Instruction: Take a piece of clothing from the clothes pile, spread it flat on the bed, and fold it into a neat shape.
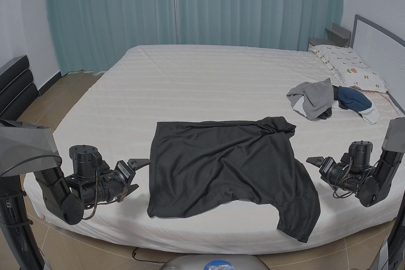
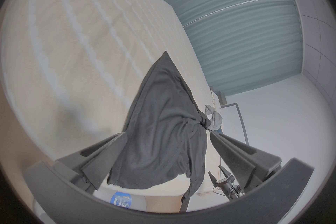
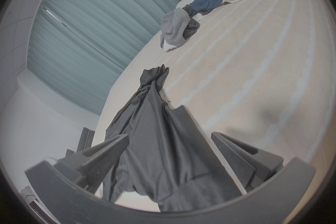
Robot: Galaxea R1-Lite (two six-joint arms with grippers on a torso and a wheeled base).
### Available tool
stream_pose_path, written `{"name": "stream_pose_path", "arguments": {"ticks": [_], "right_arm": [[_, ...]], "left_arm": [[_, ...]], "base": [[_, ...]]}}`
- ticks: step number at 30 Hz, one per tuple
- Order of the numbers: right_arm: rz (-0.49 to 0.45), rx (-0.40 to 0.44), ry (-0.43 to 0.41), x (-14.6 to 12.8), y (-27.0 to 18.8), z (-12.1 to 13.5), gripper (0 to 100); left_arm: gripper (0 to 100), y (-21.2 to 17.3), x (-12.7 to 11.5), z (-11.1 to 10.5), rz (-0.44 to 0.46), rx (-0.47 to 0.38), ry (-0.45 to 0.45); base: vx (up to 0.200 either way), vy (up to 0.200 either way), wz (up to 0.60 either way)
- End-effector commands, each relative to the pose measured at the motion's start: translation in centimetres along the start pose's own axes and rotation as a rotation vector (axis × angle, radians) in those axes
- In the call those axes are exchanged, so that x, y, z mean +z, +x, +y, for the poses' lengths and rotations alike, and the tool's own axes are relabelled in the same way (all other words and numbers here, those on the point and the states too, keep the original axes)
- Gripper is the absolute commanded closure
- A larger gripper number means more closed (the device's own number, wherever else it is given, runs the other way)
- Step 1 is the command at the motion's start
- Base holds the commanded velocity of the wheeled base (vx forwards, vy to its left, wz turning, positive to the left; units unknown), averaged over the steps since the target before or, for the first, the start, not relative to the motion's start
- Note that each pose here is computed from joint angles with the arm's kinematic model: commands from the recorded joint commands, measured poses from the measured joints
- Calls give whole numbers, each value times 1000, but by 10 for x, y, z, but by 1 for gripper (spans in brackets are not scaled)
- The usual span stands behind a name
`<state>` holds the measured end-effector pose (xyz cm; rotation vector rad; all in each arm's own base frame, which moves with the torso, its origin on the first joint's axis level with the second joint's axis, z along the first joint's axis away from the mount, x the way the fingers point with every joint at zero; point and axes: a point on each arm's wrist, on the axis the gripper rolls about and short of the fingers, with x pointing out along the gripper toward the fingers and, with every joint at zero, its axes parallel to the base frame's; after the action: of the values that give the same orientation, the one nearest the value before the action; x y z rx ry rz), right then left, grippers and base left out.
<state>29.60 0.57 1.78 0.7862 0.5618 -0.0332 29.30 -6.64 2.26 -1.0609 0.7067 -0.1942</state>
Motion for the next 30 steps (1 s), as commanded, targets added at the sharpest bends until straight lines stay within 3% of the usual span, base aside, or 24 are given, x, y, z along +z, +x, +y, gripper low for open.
{"name": "stream_pose_path", "arguments": {"ticks": [1,12,27,30], "right_arm": [[-2,8,-5,0,-4,3,0],[14,13,-11,-4,-2,5,0],[25,17,-16,-8,-3,7,0],[28,17,-18,-9,-3,7,0]], "left_arm": [[0,3,-8,5,24,13,7],[0,3,-9,4,15,-18,11],[0,3,-11,3,12,-17,19],[0,3,-14,1,-7,-8,33]], "base": [[0,0,0],[0,0,0],[0,-200,0],[0,0,0]]}}
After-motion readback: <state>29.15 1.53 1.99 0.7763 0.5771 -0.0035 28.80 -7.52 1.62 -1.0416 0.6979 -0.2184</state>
